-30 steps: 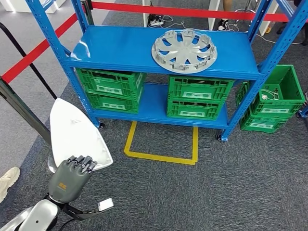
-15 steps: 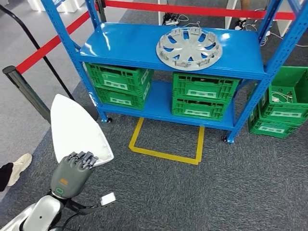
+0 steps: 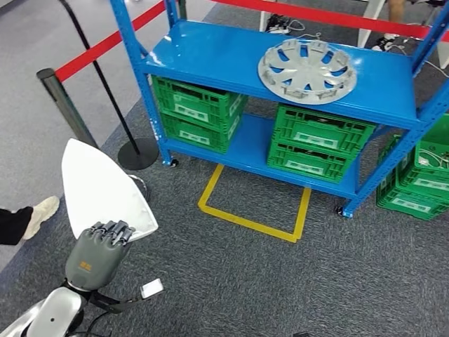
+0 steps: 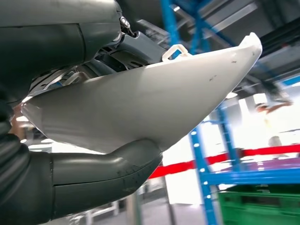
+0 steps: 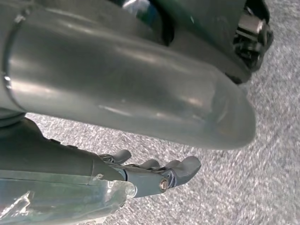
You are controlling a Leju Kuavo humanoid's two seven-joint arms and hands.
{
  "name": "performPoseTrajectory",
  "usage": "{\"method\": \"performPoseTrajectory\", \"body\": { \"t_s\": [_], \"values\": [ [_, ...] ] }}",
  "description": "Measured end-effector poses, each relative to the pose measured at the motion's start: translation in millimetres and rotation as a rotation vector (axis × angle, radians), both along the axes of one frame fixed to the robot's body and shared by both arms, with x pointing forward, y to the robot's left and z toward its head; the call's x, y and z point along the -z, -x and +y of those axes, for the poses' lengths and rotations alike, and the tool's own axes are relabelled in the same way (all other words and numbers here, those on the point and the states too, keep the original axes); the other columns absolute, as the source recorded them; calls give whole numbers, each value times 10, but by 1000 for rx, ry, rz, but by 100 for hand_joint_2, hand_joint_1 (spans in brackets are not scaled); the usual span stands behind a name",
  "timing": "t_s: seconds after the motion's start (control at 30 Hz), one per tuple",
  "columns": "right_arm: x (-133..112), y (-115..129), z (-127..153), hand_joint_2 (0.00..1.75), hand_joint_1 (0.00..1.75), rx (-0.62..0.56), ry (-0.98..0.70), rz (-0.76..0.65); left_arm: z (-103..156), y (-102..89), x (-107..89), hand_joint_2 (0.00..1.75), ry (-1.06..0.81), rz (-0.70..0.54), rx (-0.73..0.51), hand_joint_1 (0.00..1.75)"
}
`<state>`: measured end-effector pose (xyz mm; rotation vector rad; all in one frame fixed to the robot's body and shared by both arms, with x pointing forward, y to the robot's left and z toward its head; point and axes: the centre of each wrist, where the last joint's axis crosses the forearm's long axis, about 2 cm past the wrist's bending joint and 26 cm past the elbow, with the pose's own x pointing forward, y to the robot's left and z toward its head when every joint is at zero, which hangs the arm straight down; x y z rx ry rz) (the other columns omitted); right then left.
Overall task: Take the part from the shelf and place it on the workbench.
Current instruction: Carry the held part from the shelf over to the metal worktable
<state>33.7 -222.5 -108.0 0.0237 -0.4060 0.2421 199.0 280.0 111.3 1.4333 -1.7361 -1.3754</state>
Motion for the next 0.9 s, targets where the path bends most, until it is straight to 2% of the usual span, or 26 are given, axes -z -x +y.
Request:
{"method": "performPoseTrajectory", "body": {
  "t_s": [0.9],
  "values": [
    [22,9,-178,0,0,25,-12,5,-218,-127,41,175,9,20,14,175]
  ]
}}
